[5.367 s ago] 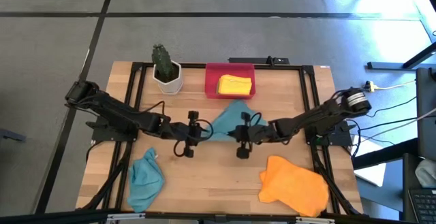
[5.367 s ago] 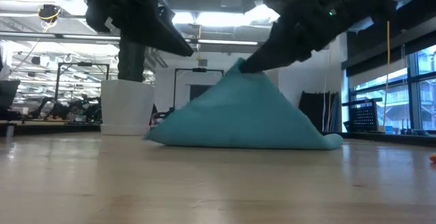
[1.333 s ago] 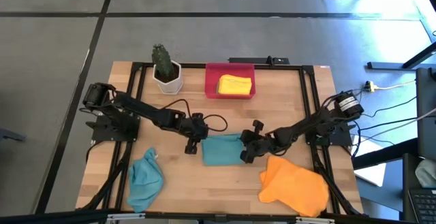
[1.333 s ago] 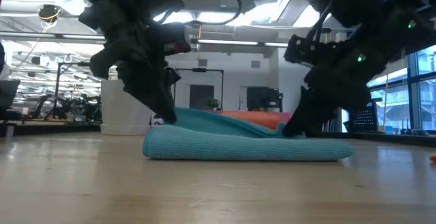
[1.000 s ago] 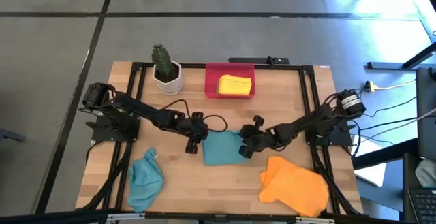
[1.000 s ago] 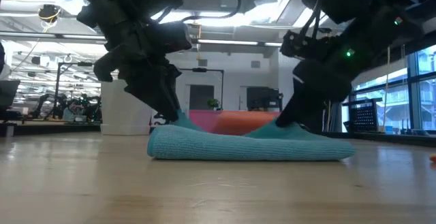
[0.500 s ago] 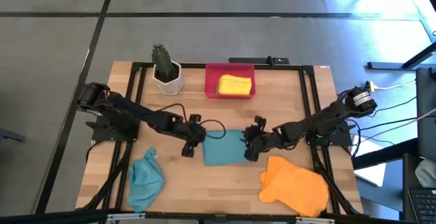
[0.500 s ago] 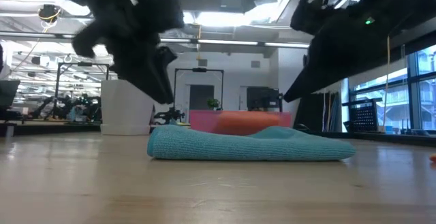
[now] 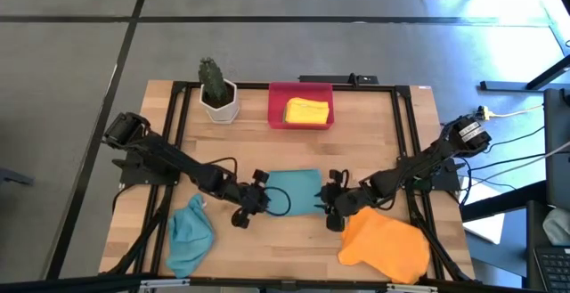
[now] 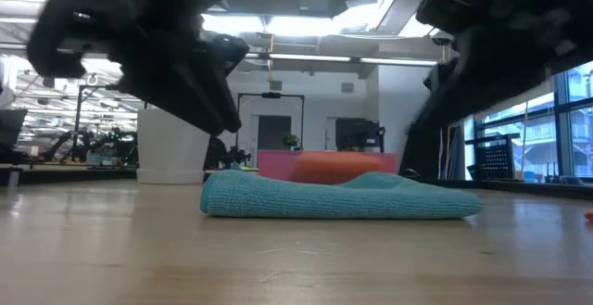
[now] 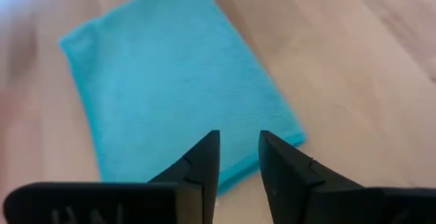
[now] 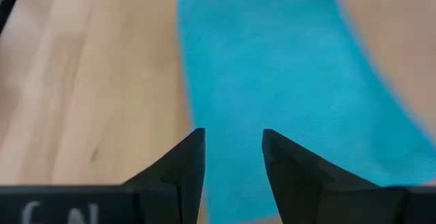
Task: Fold microfiber towels
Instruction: Fold the top blue microfiber cloth
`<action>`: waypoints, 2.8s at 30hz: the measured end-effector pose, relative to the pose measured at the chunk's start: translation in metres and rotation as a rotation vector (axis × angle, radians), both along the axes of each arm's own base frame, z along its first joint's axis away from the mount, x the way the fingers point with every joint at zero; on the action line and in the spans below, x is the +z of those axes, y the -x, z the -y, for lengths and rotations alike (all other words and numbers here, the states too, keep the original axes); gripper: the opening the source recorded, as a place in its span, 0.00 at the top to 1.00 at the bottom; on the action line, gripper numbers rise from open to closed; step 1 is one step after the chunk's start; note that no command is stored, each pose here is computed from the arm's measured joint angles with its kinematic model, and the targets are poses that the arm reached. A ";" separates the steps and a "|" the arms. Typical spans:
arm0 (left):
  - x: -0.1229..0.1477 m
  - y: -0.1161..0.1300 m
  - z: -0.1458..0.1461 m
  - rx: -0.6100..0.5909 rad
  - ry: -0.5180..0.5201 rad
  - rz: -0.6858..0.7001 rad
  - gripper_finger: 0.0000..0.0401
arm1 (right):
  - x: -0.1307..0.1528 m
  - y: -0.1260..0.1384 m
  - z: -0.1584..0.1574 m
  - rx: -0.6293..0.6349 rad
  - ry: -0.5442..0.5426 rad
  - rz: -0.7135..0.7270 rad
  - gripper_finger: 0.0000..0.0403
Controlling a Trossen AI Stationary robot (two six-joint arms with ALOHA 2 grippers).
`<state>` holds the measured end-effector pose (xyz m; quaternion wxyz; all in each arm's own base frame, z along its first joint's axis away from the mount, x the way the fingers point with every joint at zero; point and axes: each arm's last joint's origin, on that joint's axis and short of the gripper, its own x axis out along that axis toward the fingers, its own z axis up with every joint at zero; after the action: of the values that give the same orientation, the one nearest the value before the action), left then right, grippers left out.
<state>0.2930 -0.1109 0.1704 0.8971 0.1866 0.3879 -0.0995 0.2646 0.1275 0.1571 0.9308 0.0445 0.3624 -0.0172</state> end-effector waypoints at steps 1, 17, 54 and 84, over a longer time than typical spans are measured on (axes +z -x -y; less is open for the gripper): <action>0.000 -0.001 -0.003 0.007 -0.014 0.003 0.77 | -0.001 0.001 -0.001 0.025 -0.017 -0.019 0.63; -0.015 -0.010 -0.100 0.338 0.012 -0.079 0.86 | -0.050 -0.011 -0.009 0.108 -0.173 -0.182 0.79; -0.030 0.017 -0.012 0.147 0.190 -0.113 0.88 | -0.035 -0.014 0.101 -0.400 0.051 -0.262 0.97; 0.054 -0.013 -0.017 -0.209 0.092 0.317 0.87 | -0.020 -0.050 0.010 0.306 0.311 0.205 0.36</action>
<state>0.3061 -0.0943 0.2241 0.9394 0.1980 0.2152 -0.1792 0.3142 0.1173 0.1373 0.9502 -0.1531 0.2614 0.0729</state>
